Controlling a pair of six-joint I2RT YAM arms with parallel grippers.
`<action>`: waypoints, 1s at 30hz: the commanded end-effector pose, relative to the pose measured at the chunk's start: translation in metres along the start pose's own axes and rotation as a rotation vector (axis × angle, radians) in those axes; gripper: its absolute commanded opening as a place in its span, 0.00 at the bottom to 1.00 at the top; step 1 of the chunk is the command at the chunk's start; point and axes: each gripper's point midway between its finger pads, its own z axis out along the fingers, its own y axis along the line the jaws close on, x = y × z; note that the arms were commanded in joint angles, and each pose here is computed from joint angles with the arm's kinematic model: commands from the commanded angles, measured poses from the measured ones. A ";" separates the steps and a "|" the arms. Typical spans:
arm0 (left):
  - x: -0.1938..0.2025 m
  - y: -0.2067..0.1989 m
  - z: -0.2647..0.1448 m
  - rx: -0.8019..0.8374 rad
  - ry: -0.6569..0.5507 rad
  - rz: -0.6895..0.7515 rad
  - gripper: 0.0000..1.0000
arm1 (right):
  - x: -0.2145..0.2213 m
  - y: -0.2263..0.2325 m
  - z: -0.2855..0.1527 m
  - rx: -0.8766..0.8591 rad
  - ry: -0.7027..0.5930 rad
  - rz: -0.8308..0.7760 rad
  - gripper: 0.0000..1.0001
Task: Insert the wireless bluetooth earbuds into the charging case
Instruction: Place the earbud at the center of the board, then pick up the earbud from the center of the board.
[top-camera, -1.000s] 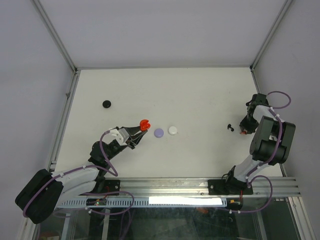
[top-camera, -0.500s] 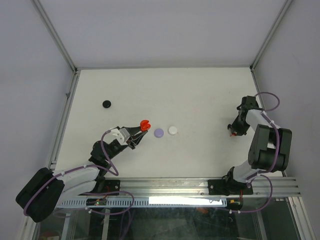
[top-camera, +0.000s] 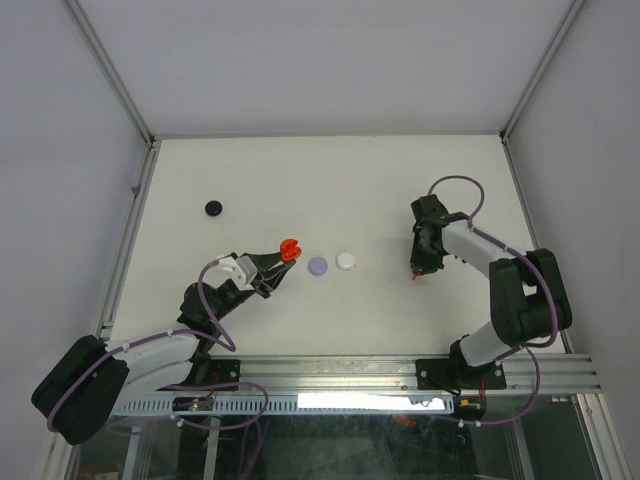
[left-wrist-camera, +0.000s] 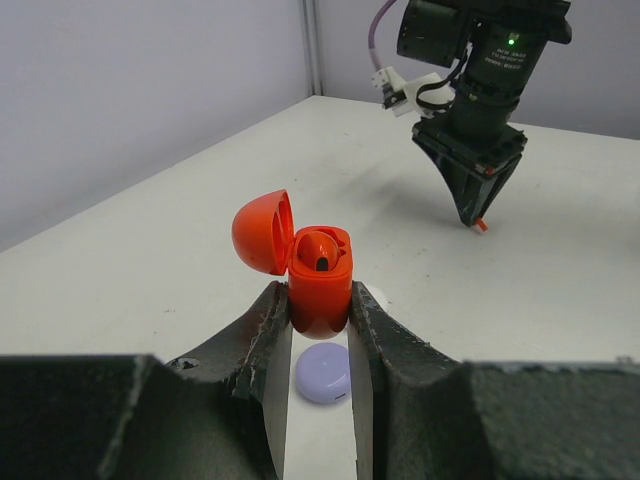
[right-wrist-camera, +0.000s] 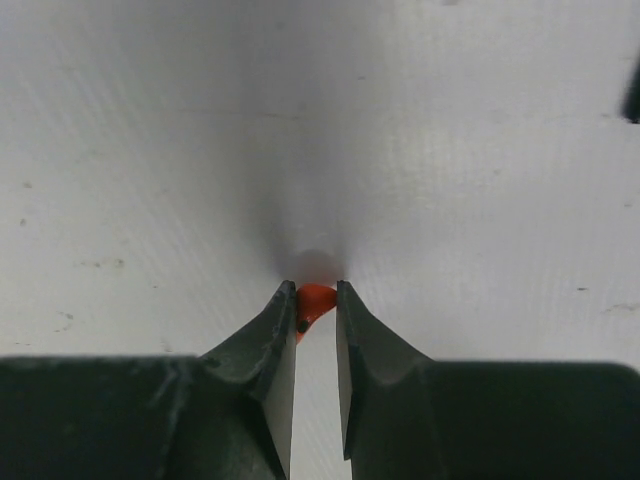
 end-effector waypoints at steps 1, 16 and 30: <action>-0.012 -0.003 -0.002 0.018 -0.053 -0.004 0.00 | -0.004 0.023 -0.006 0.013 0.000 -0.084 0.17; -0.010 -0.011 -0.007 0.026 -0.020 -0.133 0.00 | 0.022 0.048 -0.005 -0.027 0.137 -0.286 0.33; -0.009 -0.013 0.001 0.040 0.013 -0.181 0.00 | 0.033 0.052 0.010 -0.062 0.177 -0.322 0.33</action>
